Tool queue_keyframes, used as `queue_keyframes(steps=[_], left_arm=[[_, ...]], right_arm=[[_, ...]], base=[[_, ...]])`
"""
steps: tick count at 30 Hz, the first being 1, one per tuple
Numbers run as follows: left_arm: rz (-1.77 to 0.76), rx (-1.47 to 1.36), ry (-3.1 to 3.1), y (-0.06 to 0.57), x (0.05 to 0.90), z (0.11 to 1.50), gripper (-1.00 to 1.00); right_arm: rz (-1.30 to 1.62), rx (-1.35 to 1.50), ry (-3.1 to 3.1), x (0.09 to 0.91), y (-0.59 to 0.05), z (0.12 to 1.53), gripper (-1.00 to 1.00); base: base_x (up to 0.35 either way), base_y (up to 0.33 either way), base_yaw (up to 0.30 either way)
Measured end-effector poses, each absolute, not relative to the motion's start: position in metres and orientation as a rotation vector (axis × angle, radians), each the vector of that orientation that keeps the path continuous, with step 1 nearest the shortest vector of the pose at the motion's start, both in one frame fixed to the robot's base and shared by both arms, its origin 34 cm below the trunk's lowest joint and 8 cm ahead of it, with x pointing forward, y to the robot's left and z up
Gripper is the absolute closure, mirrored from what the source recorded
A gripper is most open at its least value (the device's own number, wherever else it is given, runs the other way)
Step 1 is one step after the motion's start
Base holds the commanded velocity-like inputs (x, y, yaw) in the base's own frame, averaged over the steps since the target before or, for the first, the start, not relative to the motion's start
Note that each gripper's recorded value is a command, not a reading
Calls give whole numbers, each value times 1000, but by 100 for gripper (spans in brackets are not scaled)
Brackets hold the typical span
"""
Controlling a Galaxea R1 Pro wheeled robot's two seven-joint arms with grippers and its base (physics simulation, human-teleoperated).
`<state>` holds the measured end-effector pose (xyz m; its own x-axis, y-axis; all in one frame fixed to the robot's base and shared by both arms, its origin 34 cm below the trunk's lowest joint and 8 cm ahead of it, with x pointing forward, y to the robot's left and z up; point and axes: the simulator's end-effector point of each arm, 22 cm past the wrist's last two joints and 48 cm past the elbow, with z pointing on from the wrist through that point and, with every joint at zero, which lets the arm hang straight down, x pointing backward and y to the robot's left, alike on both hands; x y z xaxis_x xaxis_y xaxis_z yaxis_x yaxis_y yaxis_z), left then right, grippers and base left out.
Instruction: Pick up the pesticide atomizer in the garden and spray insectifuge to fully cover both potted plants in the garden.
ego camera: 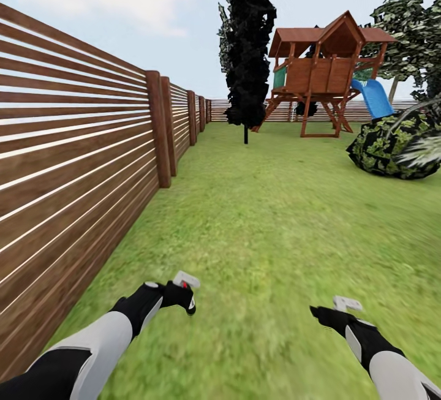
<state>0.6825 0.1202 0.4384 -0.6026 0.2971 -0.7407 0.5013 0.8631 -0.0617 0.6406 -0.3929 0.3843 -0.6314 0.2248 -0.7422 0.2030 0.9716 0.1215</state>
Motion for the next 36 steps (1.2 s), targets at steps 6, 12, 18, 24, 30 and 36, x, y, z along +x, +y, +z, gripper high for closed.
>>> queue_keyframes(steps=[6,12,18,24,30,36], left_arm=[[-338,574,2256,120,682,438,100],[-339,575,2256,120,682,438,100],[-339,575,2256,120,682,438,100],[-339,574,2257,120,682,438,100],[-339,575,2257,120,682,438,100],[-338,575,2255,120,682,439,100]], right_arm=[[31,301,2271,640,-393,384,-100],[31,302,2271,641,-393,384,-100],[31,300,2271,641,-393,384,-100],[31,299,2272,640,-393,384,-100],[27,302,2272,640,-394,384,-100],[26,301,2269,641,-394,386,-100]], base=[[336,0,0],[336,0,-189],[336,0,-216],[336,0,-24],[336,0,-58],[336,0,-222]])
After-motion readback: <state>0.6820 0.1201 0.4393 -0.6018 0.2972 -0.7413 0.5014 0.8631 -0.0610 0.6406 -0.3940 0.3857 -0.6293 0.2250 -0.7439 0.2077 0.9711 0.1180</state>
